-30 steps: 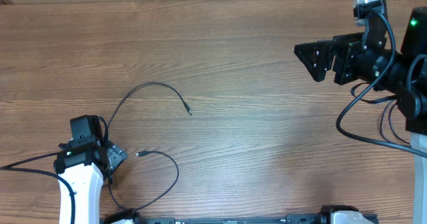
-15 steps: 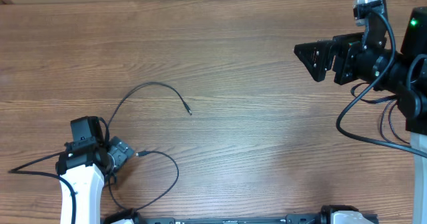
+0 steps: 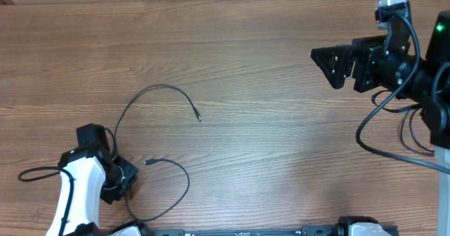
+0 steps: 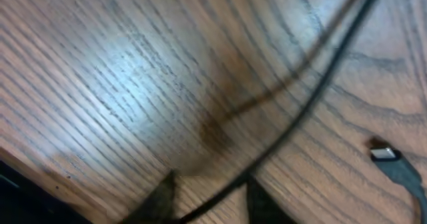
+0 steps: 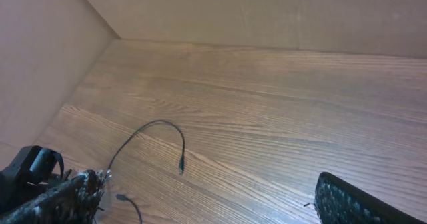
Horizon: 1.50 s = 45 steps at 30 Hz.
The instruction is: Untangle cables
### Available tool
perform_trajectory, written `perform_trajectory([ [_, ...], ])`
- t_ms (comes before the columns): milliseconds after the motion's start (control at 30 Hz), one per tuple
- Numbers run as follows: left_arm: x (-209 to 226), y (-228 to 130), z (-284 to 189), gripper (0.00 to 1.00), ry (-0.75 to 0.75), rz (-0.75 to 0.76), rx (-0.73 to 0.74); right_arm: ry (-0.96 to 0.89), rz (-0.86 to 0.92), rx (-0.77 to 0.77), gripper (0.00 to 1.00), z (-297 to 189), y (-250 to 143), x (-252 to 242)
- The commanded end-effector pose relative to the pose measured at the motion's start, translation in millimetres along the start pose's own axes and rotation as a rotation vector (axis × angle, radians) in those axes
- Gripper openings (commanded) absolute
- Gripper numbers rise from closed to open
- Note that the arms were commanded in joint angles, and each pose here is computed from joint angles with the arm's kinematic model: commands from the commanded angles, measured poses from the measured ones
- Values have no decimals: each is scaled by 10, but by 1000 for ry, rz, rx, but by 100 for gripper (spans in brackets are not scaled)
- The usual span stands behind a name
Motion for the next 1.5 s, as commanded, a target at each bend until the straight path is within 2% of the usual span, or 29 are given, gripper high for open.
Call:
perform_trajectory([
  [0,48,-42,28,4,-5,-26,40,-5,-50,-43,100,-151,43,94],
  [133,-127,22,10,4,-113,29,28,-5,-70,-60,100,-181,67,115],
  [200,-423,121,-91,4,-284,132,-3,-10,-75,-68,100,-170,93,101],
  [333,-822,365,-461,4,-497,256,-101,-30,-82,-67,100,-152,101,60],
  [500,-1112,664,-1110,4,-582,366,-223,117,-174,-34,100,-155,12,277],
  [633,-1383,752,-1584,4,-611,445,-256,218,-177,1,100,-96,-50,398],
  [767,-1726,635,-1856,4,-634,555,-232,342,-249,85,100,51,-227,615],
  [933,-2319,201,-2192,4,-689,742,-219,502,-351,225,100,324,-537,1006],
  [1100,-2739,-197,-2784,4,-830,890,-263,516,-364,252,100,641,-540,1070],
  [1233,-2870,-340,-3295,4,-982,939,-278,568,-319,266,100,837,-516,1075],
  [1467,-2828,-363,-3761,4,-1042,957,-367,627,-297,288,100,1111,-531,1047],
])
Point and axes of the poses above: each gripper's point midway between its finger pads, its own z axis out along the fingers, its own x axis along the line the jaws close on, y = z × x, the point moved 2 cm from there along -z, back along the fingers, and after that the axes turned 4 degrees about z, right-handed, at the moved point
